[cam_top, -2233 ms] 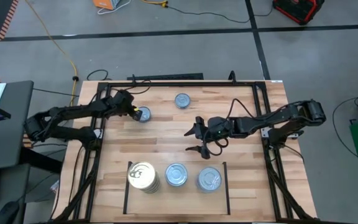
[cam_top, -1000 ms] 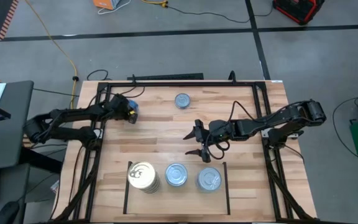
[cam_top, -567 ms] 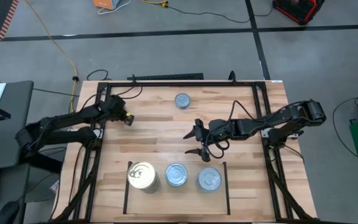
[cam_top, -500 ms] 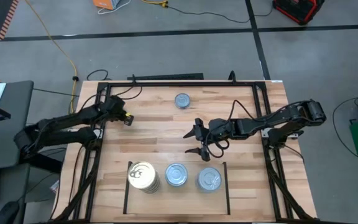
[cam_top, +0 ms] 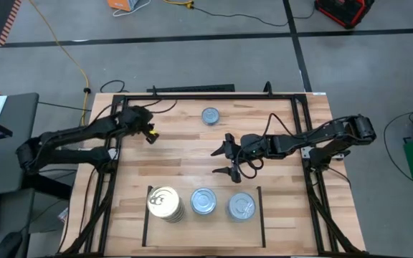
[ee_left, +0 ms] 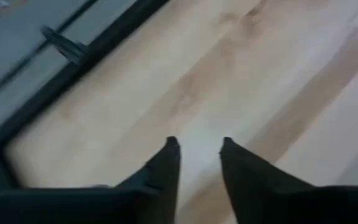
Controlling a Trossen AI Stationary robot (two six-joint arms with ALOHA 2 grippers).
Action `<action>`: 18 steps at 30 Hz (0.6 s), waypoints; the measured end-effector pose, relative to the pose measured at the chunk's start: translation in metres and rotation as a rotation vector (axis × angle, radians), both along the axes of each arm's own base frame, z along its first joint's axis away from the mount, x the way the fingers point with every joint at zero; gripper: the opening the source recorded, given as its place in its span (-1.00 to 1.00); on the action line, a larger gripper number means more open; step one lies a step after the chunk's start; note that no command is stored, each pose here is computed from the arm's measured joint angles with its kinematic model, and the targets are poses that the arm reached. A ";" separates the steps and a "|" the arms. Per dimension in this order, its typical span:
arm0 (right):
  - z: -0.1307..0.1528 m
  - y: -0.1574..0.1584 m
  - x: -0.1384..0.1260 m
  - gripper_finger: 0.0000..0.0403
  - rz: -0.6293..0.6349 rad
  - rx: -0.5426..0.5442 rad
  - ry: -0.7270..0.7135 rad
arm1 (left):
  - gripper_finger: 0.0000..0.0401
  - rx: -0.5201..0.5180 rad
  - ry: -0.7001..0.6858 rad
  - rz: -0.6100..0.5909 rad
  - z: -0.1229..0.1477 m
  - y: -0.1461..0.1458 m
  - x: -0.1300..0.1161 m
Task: Stack canned seafood by type on shelf
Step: Put the left blue tuna can on the top of the left stacked tuna cans on the shelf
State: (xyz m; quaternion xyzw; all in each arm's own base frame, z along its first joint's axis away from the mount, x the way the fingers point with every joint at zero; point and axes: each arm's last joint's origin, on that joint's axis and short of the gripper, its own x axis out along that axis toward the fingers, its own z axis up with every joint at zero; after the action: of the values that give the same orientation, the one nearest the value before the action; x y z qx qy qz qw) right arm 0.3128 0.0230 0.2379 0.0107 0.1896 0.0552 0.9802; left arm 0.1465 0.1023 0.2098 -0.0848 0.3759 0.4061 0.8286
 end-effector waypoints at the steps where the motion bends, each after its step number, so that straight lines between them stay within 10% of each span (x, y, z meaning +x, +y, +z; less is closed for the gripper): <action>1: 0.000 0.000 0.000 0.64 0.000 -0.001 0.000 | -0.41 0.015 0.041 -0.004 0.005 0.003 0.003; 10: -0.001 0.000 -0.001 0.64 0.003 -0.001 0.016 | 0.24 0.053 0.421 -0.200 0.029 0.019 0.026; 18: -0.003 0.008 0.000 0.64 0.028 -0.007 0.016 | 0.41 -0.050 0.592 -0.286 0.026 0.033 0.003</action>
State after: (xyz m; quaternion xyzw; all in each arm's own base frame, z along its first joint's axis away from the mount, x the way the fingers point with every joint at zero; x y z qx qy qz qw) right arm 0.3128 0.0306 0.2348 0.0052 0.1979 0.0684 0.9778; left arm 0.1500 0.1355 0.2358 0.0703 0.6186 0.2833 0.7295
